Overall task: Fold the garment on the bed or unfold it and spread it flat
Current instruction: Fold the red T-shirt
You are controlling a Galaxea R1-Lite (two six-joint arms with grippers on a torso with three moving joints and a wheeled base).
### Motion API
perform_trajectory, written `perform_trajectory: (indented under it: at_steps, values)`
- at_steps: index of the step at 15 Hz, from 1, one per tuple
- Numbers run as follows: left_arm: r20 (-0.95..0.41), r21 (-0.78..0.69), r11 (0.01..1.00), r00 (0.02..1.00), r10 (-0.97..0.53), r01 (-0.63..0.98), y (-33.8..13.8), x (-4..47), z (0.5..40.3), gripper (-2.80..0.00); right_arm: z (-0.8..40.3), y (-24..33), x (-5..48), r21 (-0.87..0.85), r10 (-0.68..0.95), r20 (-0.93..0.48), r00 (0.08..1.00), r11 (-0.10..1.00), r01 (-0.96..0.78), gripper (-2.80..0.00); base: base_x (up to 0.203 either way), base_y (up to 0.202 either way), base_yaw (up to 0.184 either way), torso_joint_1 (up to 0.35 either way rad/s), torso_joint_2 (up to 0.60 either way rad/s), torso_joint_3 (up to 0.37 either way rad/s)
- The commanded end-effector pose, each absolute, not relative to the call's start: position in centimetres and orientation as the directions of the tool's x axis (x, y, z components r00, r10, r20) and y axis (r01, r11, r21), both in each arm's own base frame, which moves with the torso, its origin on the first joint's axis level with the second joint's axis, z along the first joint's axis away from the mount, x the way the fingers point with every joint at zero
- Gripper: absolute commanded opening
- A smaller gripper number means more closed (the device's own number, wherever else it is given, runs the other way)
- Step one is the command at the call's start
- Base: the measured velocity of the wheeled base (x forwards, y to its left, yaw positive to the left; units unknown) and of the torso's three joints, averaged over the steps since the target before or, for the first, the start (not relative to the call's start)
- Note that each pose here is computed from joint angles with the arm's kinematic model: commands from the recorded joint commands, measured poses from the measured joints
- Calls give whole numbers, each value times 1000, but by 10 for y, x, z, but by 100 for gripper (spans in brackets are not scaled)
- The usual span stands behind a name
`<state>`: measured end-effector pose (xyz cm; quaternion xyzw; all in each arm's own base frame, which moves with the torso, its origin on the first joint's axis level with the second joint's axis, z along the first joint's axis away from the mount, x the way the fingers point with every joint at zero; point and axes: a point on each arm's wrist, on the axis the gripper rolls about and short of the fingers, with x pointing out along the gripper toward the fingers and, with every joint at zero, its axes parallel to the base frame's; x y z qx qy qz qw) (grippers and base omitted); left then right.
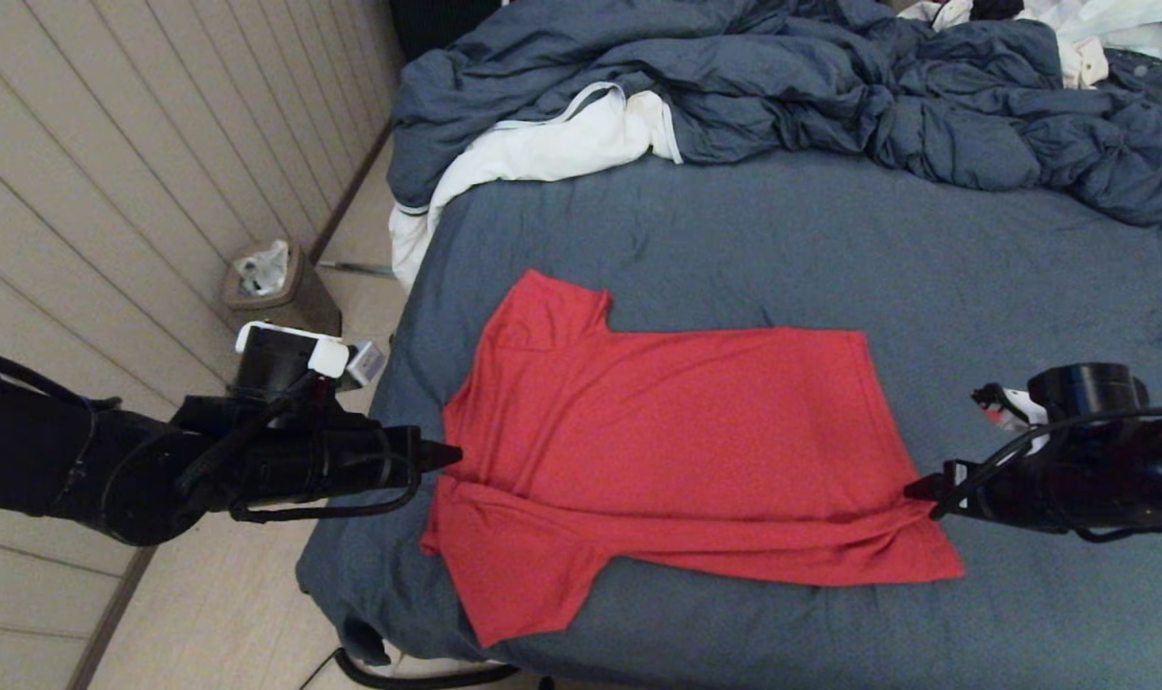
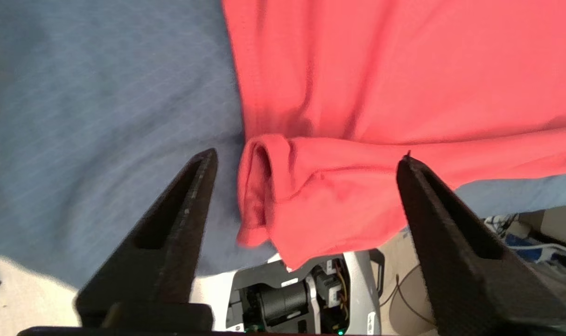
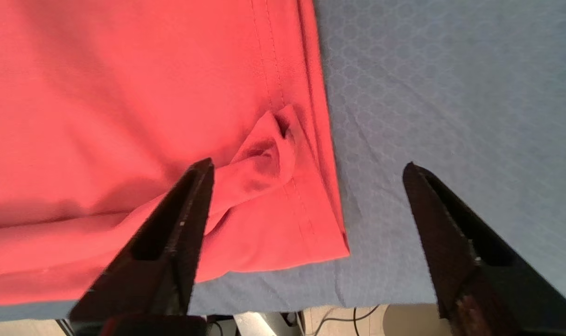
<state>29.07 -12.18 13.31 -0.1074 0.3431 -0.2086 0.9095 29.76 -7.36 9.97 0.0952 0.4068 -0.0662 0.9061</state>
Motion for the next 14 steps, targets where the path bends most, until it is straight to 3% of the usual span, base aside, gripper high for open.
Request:
perform_trajectory:
  at_steps: [1,3,4,14]
  values:
    - [-557,-342,889,696,-453,305,-115,281,142,0,115,-71,291,118,-48,-721,691,974,191,0,0,0,0,0,0,0]
    - [-588,-338,893,674,-446,296,-114,277,131,0,122,-67,283,119,-43,-720,692,976,183,0,0,0,0,0,0,0]
    - [-604,-340,893,658,-449,297,-114,274,126,0,120,-60,276,120,-25,-735,678,979,166,-280,0,0,0,0,0,0]
    - [-652,-386,859,560,-511,335,-134,260,107,0,75,-8,288,115,96,-833,545,993,0,-280,0,0,0,0,0,0]
